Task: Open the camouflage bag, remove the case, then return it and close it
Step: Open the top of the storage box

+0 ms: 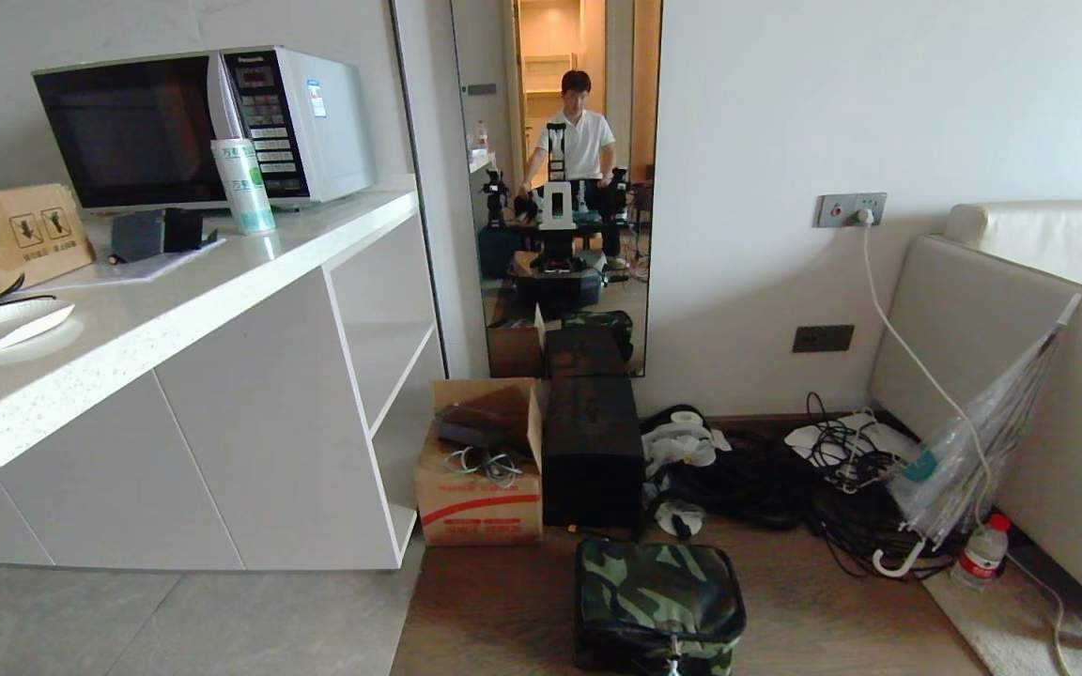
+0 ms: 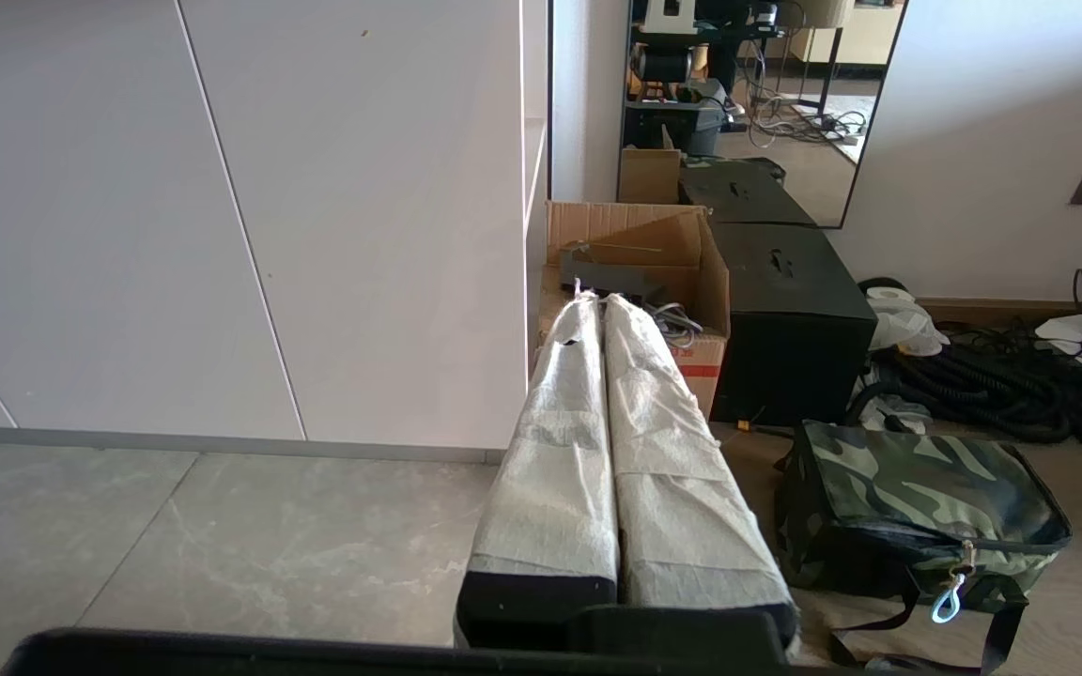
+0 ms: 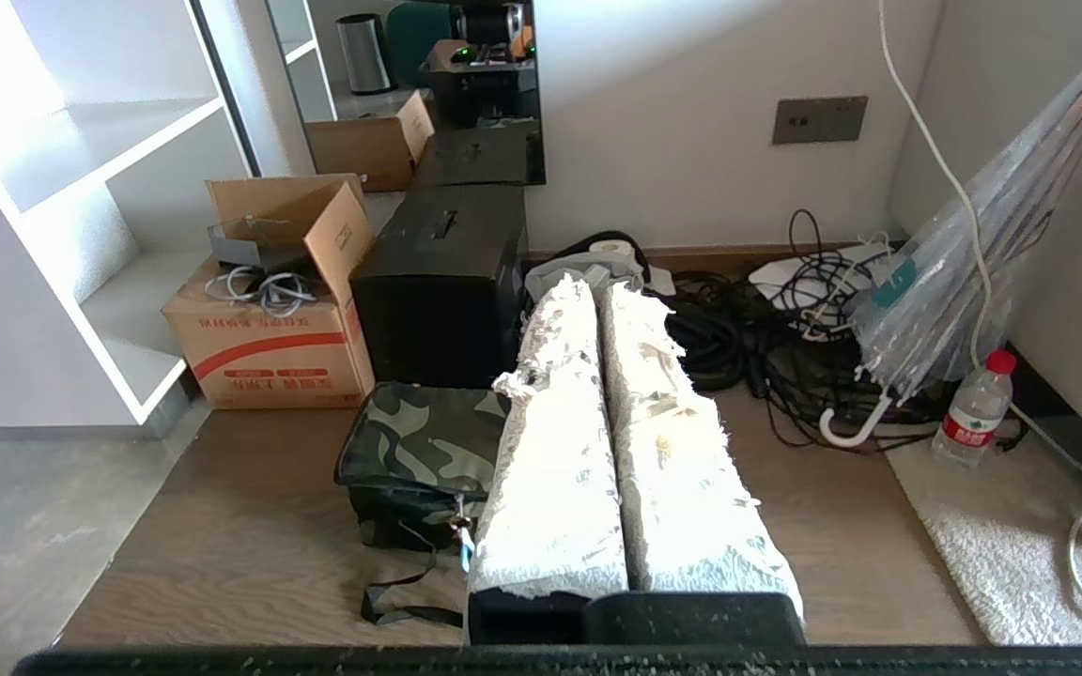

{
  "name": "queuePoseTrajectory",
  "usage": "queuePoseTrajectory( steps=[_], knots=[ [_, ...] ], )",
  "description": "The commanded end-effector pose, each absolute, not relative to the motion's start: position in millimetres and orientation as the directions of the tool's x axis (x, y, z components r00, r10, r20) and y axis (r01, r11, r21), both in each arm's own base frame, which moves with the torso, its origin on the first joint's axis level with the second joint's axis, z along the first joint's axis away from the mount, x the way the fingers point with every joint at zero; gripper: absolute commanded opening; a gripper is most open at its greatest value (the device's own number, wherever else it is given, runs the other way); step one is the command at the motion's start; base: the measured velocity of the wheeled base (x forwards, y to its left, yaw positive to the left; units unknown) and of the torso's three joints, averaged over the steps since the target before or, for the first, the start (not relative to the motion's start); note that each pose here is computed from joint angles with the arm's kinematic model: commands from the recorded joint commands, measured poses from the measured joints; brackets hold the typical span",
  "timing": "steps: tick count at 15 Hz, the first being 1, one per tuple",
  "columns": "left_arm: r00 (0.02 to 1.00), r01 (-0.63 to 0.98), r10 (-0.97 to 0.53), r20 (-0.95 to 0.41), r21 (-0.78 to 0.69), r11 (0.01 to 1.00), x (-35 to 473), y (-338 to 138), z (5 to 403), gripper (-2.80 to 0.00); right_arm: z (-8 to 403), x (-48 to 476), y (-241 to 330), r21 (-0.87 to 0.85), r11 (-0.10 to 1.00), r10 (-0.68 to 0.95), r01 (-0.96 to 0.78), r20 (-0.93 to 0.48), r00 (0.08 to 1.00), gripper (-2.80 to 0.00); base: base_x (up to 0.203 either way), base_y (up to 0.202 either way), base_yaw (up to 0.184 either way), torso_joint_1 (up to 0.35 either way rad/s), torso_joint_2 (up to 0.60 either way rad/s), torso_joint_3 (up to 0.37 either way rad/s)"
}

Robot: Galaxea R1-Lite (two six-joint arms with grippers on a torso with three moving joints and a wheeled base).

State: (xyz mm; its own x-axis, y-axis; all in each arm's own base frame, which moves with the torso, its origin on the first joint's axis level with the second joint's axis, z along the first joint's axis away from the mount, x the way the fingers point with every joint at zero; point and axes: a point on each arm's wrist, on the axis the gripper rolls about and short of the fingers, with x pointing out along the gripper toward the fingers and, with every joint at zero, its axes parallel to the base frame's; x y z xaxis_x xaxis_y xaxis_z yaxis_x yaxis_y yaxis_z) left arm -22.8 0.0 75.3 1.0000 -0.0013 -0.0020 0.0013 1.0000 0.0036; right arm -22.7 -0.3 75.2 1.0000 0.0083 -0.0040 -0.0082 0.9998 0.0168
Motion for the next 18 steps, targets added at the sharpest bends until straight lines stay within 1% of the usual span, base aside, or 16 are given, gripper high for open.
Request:
queuePoseTrajectory(
  steps=[1, 7, 18],
  knots=[
    [1.0, 0.001, -0.001, -0.003, 0.003, 1.0, -22.7, 0.0, 75.4, -2.8, 74.8, -22.6, -0.2, 0.017, 1.0, 0.008, -0.008, -0.006, 1.0, -2.8, 0.0, 0.0, 0.0, 0.0, 0.0, 0.0],
    [1.0, 0.0, 0.0, -0.003, 0.0, 1.0, -22.7, 0.0, 75.4, -2.8, 74.8, -22.6, -0.3, 0.017, 1.0, 0.009, -0.009, -0.006, 1.0, -2.8, 0.0, 0.0, 0.0, 0.0, 0.0, -0.031],
    [1.0, 0.0, 0.0, -0.003, 0.0, 1.0, -22.7, 0.0, 75.4, -2.8, 74.8, -22.6, -0.3, 0.017, 1.0, 0.008, -0.008, -0.006, 1.0, -2.8, 0.0, 0.0, 0.0, 0.003, 0.0, -0.19]
  ],
)
